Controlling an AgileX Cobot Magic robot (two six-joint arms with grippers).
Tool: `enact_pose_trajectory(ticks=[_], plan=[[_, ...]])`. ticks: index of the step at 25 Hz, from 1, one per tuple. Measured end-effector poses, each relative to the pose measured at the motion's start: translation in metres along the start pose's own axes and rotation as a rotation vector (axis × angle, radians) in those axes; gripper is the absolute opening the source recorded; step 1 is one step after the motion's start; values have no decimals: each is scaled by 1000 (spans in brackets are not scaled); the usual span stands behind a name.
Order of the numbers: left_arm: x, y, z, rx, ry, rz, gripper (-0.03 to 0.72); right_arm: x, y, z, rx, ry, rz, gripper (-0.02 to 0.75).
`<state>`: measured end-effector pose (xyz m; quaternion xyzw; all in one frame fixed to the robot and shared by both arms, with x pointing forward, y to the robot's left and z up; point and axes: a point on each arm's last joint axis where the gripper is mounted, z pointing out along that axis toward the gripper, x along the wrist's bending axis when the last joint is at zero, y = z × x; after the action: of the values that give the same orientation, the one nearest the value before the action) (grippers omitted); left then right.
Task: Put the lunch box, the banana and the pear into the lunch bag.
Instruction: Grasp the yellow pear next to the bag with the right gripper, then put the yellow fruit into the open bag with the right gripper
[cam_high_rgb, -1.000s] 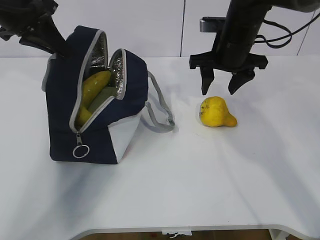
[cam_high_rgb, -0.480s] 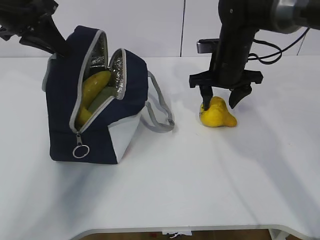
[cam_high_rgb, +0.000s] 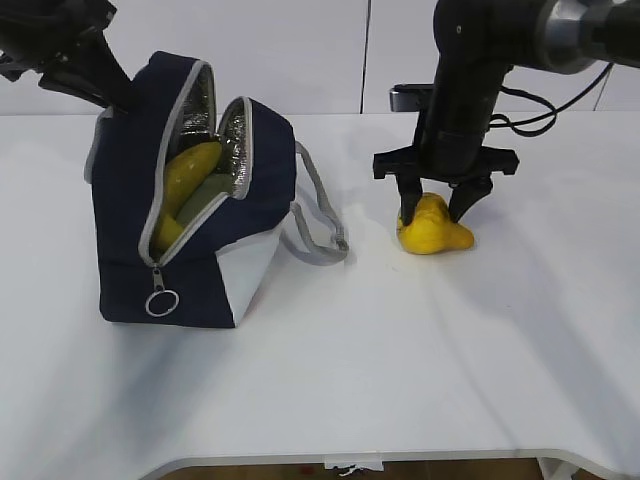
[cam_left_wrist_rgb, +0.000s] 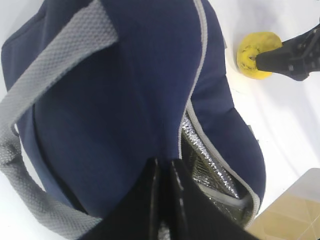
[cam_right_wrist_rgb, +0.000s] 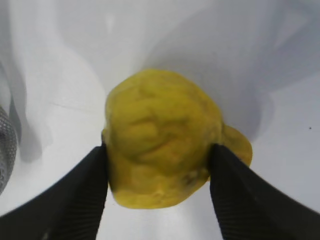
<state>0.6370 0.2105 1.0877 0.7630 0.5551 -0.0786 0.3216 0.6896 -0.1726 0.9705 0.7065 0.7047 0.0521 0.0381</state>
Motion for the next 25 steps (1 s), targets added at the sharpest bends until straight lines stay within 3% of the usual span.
enact_pose_trajectory(ticks=[6, 11, 18, 25], plan=[[0, 0, 0, 0, 0, 0, -3, 3, 9, -6, -36, 17, 3, 411], [0, 0, 0, 0, 0, 0, -3, 11, 21, -33, -120, 96, -3, 400], [0, 0, 0, 0, 0, 0, -3, 21, 12, -93, -207, 263, -63, 397], [0, 0, 0, 0, 0, 0, -3, 50, -4, -130, -214, 575, -172, 396]])
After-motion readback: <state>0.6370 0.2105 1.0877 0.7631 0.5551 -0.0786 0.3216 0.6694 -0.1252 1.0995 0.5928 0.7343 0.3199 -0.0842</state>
